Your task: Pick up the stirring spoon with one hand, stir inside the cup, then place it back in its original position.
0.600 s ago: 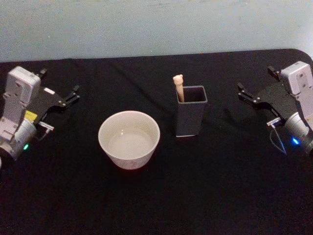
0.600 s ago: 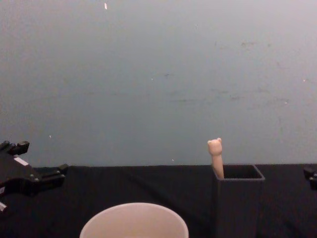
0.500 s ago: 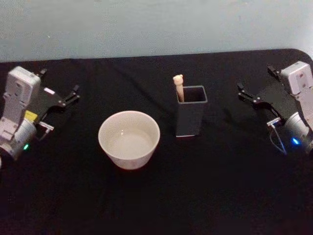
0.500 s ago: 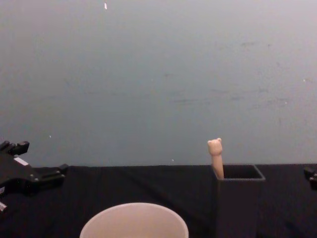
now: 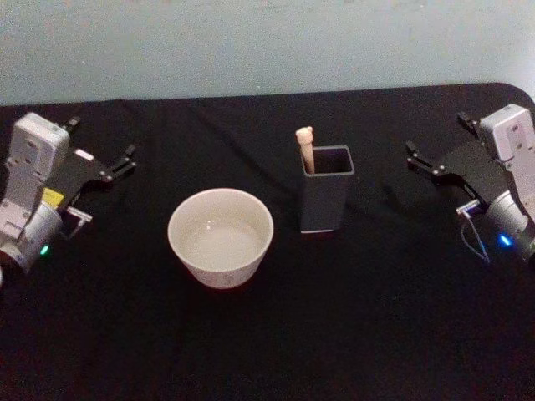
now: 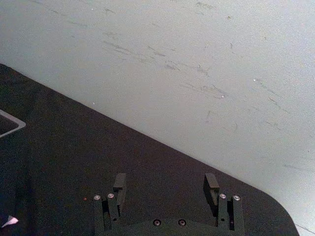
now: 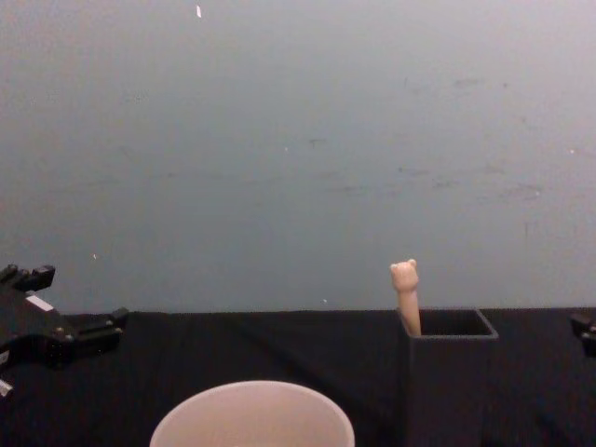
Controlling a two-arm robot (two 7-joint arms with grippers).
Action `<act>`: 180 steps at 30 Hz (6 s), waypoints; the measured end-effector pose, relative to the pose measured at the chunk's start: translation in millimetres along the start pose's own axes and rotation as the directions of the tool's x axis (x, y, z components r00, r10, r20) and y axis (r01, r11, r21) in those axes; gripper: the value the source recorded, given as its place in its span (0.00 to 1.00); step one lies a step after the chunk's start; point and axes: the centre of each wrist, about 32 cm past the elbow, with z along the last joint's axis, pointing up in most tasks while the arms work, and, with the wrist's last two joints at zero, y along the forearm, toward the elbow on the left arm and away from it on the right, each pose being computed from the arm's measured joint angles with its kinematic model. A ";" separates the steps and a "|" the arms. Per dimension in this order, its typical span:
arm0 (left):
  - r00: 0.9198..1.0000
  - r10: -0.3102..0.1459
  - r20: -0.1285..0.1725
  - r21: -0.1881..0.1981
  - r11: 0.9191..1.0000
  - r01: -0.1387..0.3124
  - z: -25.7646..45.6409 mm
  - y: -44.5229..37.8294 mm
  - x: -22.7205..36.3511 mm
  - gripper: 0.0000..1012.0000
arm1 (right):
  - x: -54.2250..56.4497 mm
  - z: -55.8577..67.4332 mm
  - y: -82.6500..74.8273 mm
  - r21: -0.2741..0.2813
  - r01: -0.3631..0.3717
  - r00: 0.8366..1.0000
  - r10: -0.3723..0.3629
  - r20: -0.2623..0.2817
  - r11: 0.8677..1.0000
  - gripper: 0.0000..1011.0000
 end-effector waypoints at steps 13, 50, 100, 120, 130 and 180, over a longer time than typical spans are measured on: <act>1.000 0.000 0.000 0.000 1.000 0.000 0.0 0.0 0.0 0.99 | 0.0 0.0 0.0 0.000 0.000 1.000 0.000 0.000 1.000 0.99; 1.000 0.000 0.000 0.000 1.000 0.000 0.0 0.0 0.0 0.99 | 10.1 31.5 -19.1 0.049 -0.108 0.985 0.113 -0.129 0.993 0.99; 1.000 0.000 0.000 0.000 1.000 0.000 0.0 0.0 0.0 0.99 | 0.6 88.7 5.7 -0.043 -0.547 0.819 0.523 -0.236 0.836 0.99; 1.000 0.000 0.000 0.000 1.000 0.000 0.0 0.0 0.0 0.99 | -7.6 91.2 35.3 -0.022 -0.526 0.834 0.510 -0.211 0.850 0.99; 1.000 0.000 0.000 0.000 1.000 0.000 0.0 0.0 0.0 0.99 | -13.0 90.9 48.3 -0.020 -0.526 0.832 0.509 -0.219 0.850 0.99; 1.000 0.000 0.000 0.000 1.000 0.000 0.0 0.0 0.0 0.99 | -15.2 89.7 56.4 -0.021 -0.526 0.833 0.511 -0.213 0.850 0.39</act>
